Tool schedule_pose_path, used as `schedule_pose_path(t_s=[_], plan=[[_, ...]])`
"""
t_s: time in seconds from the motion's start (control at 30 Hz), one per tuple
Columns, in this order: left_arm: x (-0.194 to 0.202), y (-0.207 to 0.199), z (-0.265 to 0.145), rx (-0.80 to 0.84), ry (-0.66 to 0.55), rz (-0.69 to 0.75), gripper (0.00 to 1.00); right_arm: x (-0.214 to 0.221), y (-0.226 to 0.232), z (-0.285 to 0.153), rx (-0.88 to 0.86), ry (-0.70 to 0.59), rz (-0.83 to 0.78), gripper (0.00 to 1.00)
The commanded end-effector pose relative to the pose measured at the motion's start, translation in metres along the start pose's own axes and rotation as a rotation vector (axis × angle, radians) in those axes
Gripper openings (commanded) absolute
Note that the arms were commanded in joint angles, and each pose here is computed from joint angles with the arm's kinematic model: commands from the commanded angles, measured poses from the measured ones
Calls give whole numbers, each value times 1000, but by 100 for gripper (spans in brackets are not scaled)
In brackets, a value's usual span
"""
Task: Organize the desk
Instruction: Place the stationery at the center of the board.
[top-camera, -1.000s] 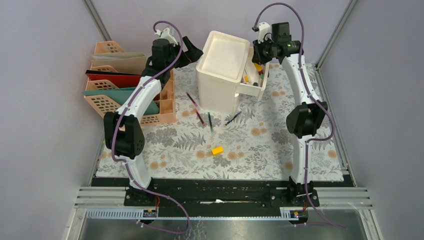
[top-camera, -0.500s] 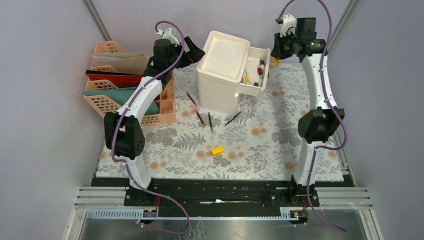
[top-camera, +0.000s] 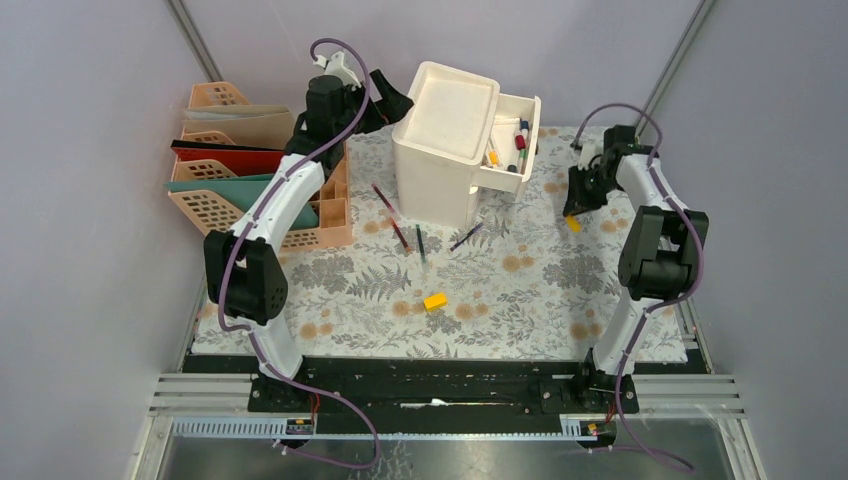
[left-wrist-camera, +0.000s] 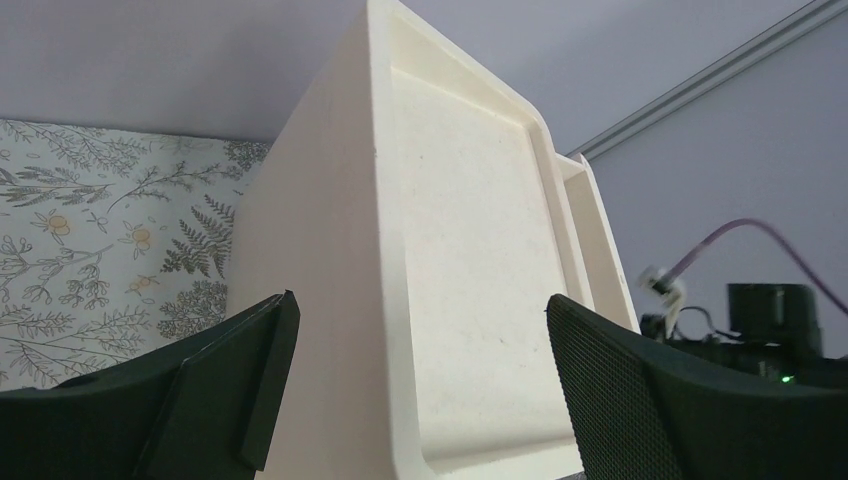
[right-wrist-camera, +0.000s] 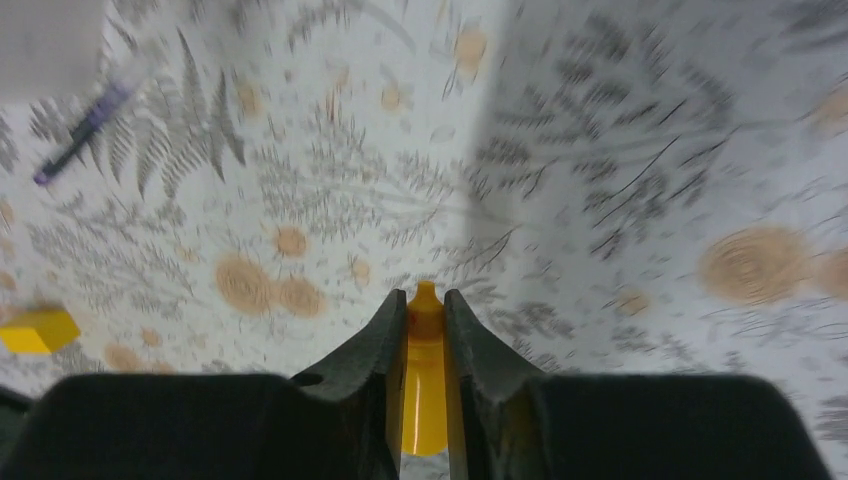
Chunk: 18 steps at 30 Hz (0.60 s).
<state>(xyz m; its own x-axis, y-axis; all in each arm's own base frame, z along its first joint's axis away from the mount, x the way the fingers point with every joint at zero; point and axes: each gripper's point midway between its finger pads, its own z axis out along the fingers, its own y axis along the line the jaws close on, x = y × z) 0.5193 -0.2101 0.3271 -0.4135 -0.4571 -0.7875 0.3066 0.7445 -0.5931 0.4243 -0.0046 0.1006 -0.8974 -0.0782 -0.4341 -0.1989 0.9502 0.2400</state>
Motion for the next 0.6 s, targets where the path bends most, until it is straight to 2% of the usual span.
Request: schedule_pose_path(t_s=[0.0,0.13,0.3,0.57], plan=[[-24,-22,-12,35,-69,21,99,31,14,6,-42,66,20,6],[-20,-21,-13,25,-69,19,99,56,15,19,-57,135,46,6],[-17,-21,-14,18,-68,21,99,63,13,28,-62,164,58,6],[-16,-20,-18,13,-70,40,99,38,10,22,-51,108,36,6]])
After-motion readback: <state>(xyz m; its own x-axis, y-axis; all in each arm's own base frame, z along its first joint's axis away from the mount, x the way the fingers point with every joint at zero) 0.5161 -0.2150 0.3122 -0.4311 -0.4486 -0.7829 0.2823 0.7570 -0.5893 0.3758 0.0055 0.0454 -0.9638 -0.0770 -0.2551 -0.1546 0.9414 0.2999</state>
